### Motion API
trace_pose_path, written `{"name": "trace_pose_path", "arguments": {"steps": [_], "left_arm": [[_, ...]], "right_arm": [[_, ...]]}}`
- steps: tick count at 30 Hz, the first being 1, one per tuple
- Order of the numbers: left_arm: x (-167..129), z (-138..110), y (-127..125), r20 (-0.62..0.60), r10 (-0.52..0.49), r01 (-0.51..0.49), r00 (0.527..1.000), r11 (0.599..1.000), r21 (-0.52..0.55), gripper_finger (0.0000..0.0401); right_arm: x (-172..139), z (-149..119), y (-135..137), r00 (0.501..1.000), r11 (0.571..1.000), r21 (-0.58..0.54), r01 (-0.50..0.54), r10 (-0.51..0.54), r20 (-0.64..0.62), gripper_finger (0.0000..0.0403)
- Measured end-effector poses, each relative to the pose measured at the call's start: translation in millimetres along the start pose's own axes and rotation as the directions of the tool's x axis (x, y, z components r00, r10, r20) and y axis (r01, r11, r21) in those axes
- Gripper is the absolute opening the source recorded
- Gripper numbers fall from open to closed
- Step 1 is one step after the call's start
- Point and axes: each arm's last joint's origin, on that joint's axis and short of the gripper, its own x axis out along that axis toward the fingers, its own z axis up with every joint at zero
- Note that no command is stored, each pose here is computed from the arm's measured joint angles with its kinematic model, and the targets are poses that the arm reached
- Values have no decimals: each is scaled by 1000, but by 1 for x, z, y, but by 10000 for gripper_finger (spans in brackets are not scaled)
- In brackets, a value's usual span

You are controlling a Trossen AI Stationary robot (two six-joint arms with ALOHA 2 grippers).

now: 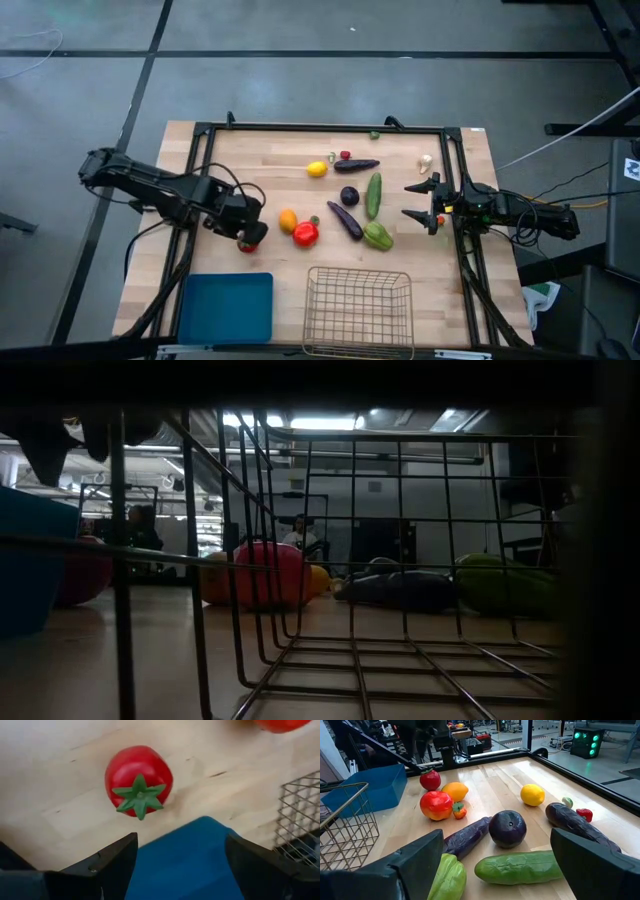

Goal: Sort produce into baskets
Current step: Put the tomato into the blue bin

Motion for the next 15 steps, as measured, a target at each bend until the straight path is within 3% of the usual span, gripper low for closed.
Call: {"name": "trace_pose_path", "arguments": {"steps": [6, 15], "left_arm": [[6, 3, 2, 77, 81, -81, 994, 997, 7, 293], [14, 6, 6, 153, 110, -113, 982, 994, 12, 293]], "right_arm": [[0, 0, 0, 1000, 1000, 0, 0, 0, 0, 365], [0, 0, 0, 1000, 1000, 0, 0, 0, 0, 365]]}}
